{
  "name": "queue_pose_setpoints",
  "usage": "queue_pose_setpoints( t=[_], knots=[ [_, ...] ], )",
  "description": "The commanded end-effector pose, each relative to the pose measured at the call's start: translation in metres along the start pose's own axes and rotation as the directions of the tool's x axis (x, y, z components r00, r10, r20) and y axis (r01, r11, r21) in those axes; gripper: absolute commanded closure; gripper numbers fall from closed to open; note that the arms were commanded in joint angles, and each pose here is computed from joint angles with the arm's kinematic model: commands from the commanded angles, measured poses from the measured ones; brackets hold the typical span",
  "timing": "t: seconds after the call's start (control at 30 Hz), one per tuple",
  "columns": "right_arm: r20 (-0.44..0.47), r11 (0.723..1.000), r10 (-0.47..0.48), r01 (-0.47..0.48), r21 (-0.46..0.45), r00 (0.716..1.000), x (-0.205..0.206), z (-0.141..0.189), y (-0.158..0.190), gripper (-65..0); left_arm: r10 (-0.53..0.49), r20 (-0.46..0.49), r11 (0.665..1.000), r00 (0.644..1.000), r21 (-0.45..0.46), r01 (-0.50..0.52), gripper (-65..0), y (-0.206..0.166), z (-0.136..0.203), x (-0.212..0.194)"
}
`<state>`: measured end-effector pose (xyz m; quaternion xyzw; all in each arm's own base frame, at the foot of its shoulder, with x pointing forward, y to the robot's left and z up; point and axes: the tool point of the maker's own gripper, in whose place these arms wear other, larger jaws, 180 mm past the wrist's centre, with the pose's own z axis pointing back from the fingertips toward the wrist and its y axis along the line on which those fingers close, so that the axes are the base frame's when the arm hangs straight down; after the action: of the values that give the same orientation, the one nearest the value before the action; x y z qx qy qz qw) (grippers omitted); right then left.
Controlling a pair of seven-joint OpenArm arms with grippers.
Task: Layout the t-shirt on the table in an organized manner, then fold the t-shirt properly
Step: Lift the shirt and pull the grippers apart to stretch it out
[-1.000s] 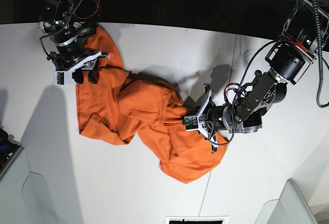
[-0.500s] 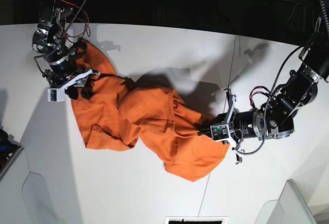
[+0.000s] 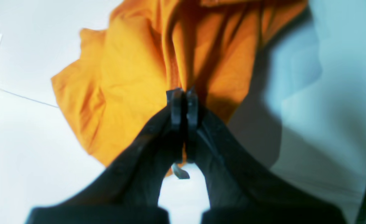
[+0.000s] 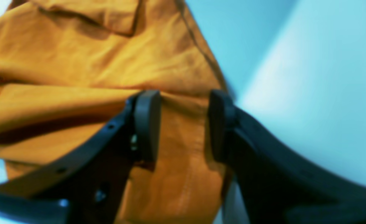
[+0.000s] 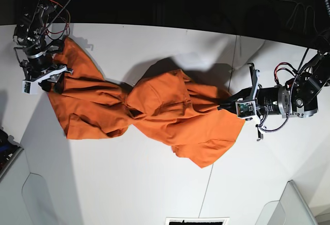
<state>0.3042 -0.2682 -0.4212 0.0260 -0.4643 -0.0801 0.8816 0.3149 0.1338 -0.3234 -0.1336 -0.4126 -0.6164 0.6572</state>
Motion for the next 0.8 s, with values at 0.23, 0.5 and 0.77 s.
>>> queue_pose_setpoints(
  t=[0.23,0.5,0.77],
  knots=[
    [0.083,0.999,0.012,-0.007,-0.052,0.996,0.044,0.004,-0.035,-26.1,-0.017,-0.044,0.999,0.999,0.038,0.018,-32.2,0.017,0.026,-0.010],
    [0.192,0.996,-0.080,0.085,-0.014,0.978,0.085,0.003,-0.039,-26.1,0.001,-0.032,0.996,0.999,0.095,0.002,-32.1,0.036,0.041,-0.007],
    [0.189,0.975,-0.126,0.087,0.202,0.974,0.089,0.010,0.001,-26.1,-0.016,0.134,0.999,0.991,0.037,0.011,-32.0,0.009,0.027,0.053]
  ],
)
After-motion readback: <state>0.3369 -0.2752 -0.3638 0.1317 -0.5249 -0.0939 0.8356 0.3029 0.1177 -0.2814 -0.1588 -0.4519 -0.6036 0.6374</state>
